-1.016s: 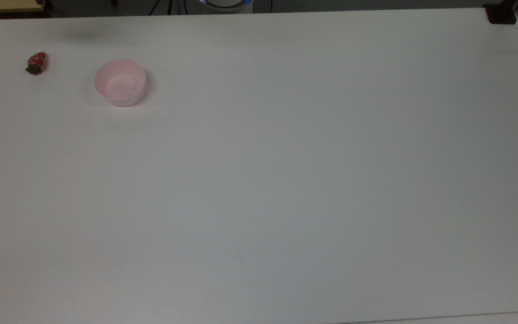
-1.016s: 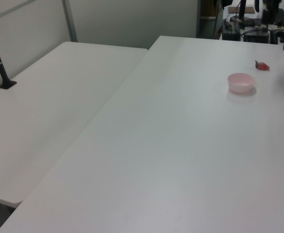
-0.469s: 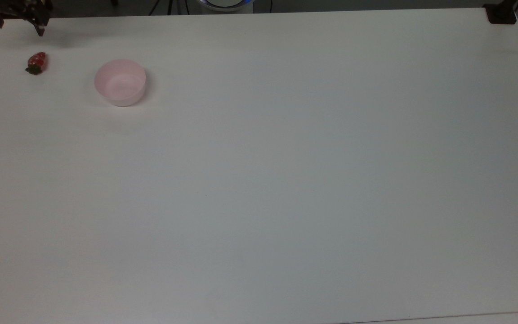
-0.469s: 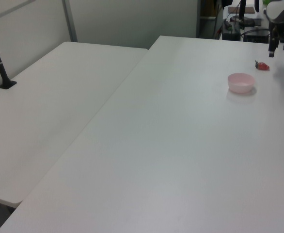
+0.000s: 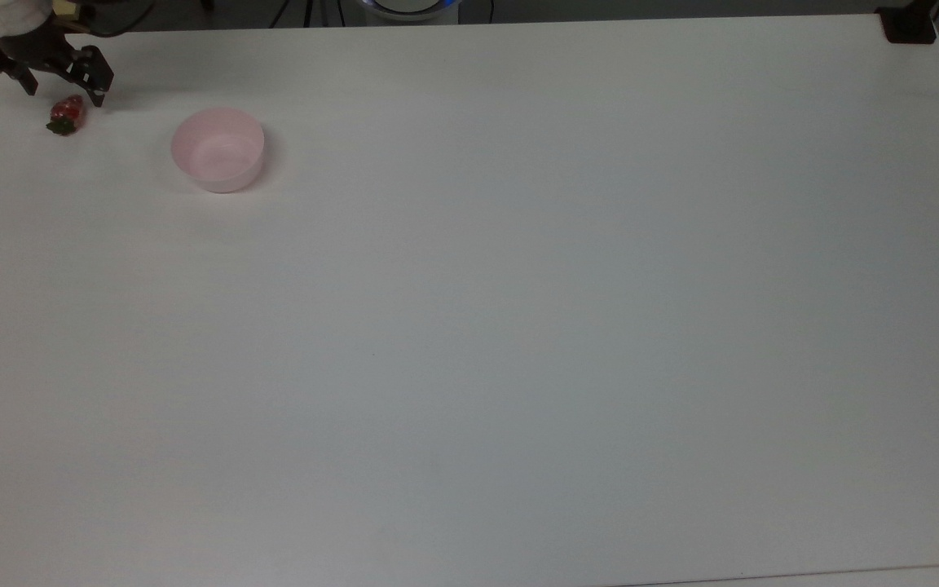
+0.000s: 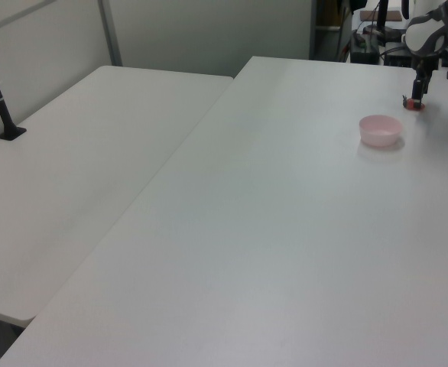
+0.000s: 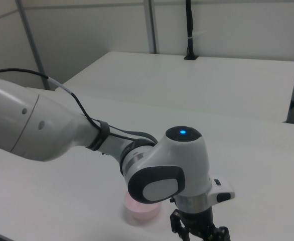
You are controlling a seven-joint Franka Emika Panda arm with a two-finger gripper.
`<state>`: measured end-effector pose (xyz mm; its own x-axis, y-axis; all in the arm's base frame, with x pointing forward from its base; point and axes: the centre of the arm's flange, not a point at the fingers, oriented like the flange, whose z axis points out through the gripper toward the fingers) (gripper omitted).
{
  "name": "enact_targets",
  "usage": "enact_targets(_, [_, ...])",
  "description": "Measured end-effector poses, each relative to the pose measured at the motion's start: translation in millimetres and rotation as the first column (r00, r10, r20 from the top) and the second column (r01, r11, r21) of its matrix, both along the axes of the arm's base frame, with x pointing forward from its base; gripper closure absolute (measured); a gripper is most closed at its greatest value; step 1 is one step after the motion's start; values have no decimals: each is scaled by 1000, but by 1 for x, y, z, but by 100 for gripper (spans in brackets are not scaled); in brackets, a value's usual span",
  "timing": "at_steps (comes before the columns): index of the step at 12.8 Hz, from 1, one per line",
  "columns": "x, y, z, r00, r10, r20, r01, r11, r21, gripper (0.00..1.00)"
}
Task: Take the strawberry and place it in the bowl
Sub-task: 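Lower the open gripper over the red strawberry, then close the gripper on the strawberry and lift it off the table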
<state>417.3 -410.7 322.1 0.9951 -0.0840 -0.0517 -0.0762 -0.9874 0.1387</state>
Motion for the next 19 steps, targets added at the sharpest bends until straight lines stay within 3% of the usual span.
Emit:
enact_targets(1, [6, 3, -7, 1000, 4, 5, -4, 1000, -1, 12])
enact_targets(3, [17, 12, -17, 999, -15, 37, 14, 1000, 26, 16])
enact_targets(4, [22, 15, -20, 998, -24, 55, 22, 999, 34, 26])
enact_targets(6, [23, 15, -19, 998, -28, 61, 26, 999, 36, 30])
enact_targets(8, [26, 16, -18, 997, -27, 67, 25, 999, 37, 48])
enact_targets(11, [31, 22, -15, 999, -13, 52, 10, 998, 61, 54])
enact_targets(15, [31, 23, -10, 998, 42, 43, -45, 996, 75, 50])
enact_targets(17, [29, 22, -10, 997, 65, 38, -68, 995, 79, 33])
enact_targets(19, [27, 19, -9, 996, 77, 37, -79, 994, 79, 7])
